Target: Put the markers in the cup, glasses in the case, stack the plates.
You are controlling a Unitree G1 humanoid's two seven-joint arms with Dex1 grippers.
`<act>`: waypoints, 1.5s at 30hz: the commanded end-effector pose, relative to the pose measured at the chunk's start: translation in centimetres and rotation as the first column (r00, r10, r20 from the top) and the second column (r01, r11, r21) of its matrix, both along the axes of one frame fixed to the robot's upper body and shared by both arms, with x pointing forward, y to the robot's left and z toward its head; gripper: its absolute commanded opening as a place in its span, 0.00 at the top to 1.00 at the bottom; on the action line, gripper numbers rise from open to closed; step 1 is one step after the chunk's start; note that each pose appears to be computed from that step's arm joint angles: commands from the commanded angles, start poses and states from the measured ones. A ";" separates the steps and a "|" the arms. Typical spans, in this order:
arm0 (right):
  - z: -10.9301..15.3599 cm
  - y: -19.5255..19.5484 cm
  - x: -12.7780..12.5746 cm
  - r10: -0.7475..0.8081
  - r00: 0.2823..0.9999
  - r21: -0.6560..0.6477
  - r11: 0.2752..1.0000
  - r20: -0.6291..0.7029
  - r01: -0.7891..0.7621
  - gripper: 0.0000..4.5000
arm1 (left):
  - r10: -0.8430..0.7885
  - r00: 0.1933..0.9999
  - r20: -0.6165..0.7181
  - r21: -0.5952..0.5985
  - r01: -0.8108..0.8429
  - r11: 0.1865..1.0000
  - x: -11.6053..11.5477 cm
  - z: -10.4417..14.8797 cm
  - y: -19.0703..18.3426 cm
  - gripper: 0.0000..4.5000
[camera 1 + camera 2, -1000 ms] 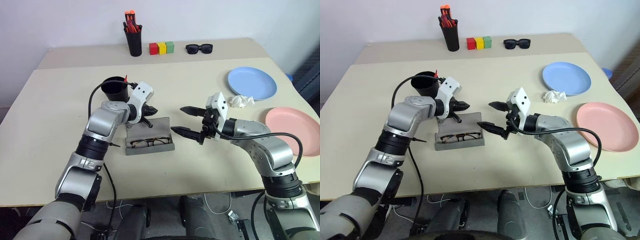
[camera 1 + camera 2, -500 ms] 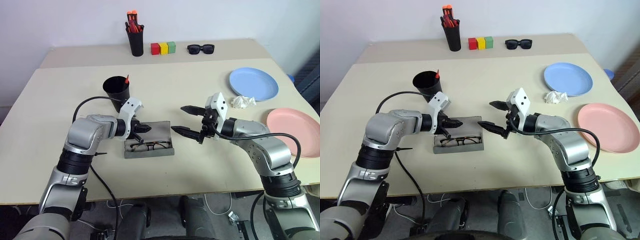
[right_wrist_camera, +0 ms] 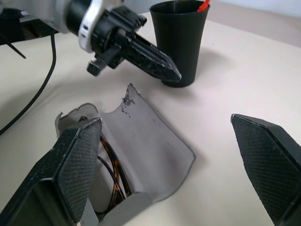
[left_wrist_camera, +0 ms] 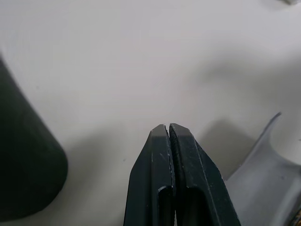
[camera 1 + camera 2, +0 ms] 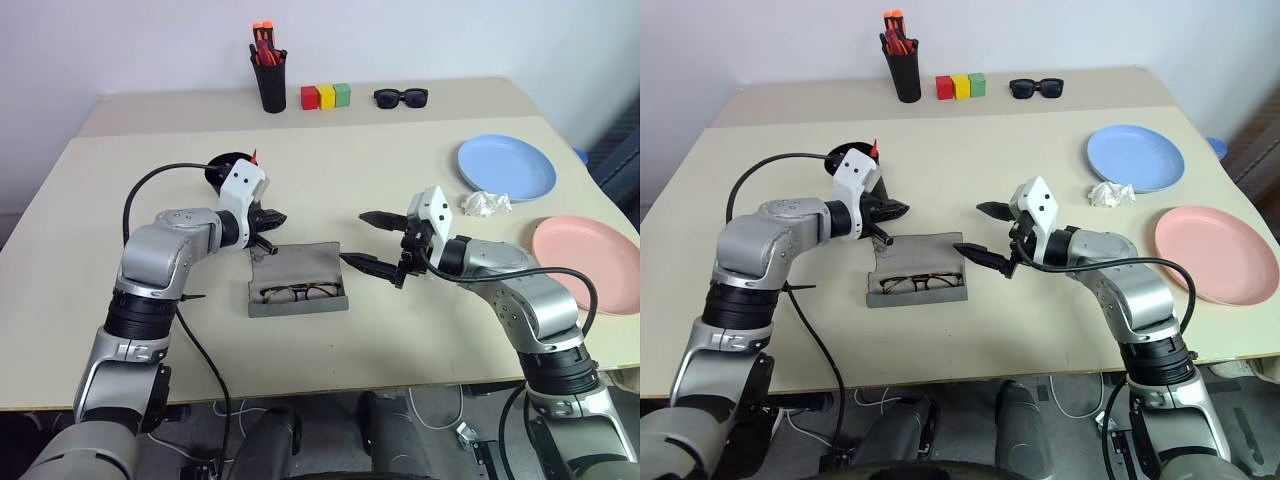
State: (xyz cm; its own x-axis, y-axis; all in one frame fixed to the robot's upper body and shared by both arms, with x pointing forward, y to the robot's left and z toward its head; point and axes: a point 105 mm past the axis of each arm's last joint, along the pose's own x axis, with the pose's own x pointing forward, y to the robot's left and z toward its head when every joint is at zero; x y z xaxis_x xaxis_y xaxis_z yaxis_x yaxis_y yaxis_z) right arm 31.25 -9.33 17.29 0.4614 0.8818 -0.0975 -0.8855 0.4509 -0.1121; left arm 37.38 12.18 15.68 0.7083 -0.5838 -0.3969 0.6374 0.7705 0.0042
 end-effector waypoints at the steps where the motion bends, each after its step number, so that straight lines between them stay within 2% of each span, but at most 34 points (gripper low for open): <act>1: 0.8 0.2 -0.1 0.006 0.999 0.011 1.000 0.042 -0.007 0.00 | 0.008 1.000 -0.009 0.008 -0.008 1.000 0.2 -0.7 0.2 0.99; 3: 0.8 0.3 -0.1 0.007 0.999 0.011 1.000 0.042 -0.007 0.00 | -0.005 0.999 -0.031 0.012 0.006 1.000 0.1 -1.2 0.3 0.99; 11: 0.7 0.3 -0.1 0.000 0.999 0.009 1.000 0.048 0.000 0.00 | -0.059 0.984 -0.171 -0.093 0.044 0.995 -1.1 -1.4 0.8 0.99; 16: 0.6 0.2 0.0 -0.009 0.998 0.001 1.000 0.059 0.009 0.00 | -0.104 0.974 -0.199 -0.197 0.064 0.978 -1.8 0.4 0.6 0.99; 19: 0.7 0.0 0.1 -0.015 0.998 -0.004 1.000 0.066 0.015 0.00 | -0.114 0.968 -0.225 -0.176 0.075 0.981 -2.6 -0.4 0.9 0.99; 23: 0.7 0.0 0.1 -0.016 0.997 -0.007 1.000 0.072 0.017 0.00 | -0.167 0.946 -0.278 -0.149 0.129 0.980 -4.6 -1.7 0.6 0.99; 35: 0.7 0.0 0.3 -0.015 0.997 -0.017 1.000 0.081 0.017 0.00 | -0.200 0.933 -0.298 -0.146 0.163 0.976 -7.1 -2.0 -0.2 0.99; 40: 0.6 -0.1 0.4 -0.019 0.996 -0.030 0.999 0.089 0.022 0.00 | -0.188 0.943 -0.273 -0.124 0.159 0.979 -7.8 -2.2 -0.2 0.99; 43: 0.5 0.0 0.4 -0.017 0.995 -0.033 0.999 0.095 0.020 0.00 | -0.133 0.977 -0.165 -0.090 0.119 0.989 -6.6 -1.4 0.2 0.99; 45: 0.6 -0.1 0.5 -0.020 0.995 -0.030 0.999 0.098 0.024 0.00 | -0.089 0.995 -0.055 -0.082 0.084 0.993 -5.2 0.2 0.7 0.99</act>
State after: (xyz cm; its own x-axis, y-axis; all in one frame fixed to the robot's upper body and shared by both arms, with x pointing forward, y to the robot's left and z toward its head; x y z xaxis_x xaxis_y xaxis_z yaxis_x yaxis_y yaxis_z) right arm 31.81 -9.76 16.95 0.4985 0.8599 -0.1098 -0.8606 0.4756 -0.1824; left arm 30.95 12.47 13.39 0.5451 -0.6922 -0.4729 0.7007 0.6859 -0.1963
